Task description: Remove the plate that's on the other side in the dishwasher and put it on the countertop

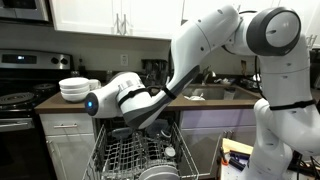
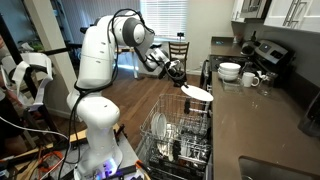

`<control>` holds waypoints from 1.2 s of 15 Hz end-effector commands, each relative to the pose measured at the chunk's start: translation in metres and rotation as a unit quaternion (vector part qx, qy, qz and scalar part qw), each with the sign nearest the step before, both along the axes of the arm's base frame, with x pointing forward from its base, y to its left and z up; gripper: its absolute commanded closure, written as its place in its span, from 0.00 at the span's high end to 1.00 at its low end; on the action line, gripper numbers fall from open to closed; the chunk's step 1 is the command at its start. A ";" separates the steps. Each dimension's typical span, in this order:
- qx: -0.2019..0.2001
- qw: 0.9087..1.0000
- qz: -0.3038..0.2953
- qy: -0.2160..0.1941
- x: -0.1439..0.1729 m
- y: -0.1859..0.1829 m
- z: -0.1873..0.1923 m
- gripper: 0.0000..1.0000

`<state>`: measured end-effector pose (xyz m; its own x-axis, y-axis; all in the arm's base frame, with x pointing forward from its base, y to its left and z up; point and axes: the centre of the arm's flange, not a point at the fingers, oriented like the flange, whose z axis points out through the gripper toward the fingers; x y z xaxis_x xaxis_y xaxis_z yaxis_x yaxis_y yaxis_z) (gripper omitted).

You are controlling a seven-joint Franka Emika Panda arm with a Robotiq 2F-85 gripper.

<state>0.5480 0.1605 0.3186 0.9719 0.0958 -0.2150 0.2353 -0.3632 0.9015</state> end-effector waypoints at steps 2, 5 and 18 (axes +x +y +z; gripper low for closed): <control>0.004 0.999 0.037 -0.025 0.002 -0.020 0.011 0.02; 0.019 0.998 0.052 -0.032 0.006 -0.031 0.011 0.02; 0.039 0.998 0.044 -0.029 0.017 -0.042 -0.002 0.07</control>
<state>0.5647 0.1181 0.3164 0.9693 0.1965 -0.1480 0.2188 -0.4134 0.8839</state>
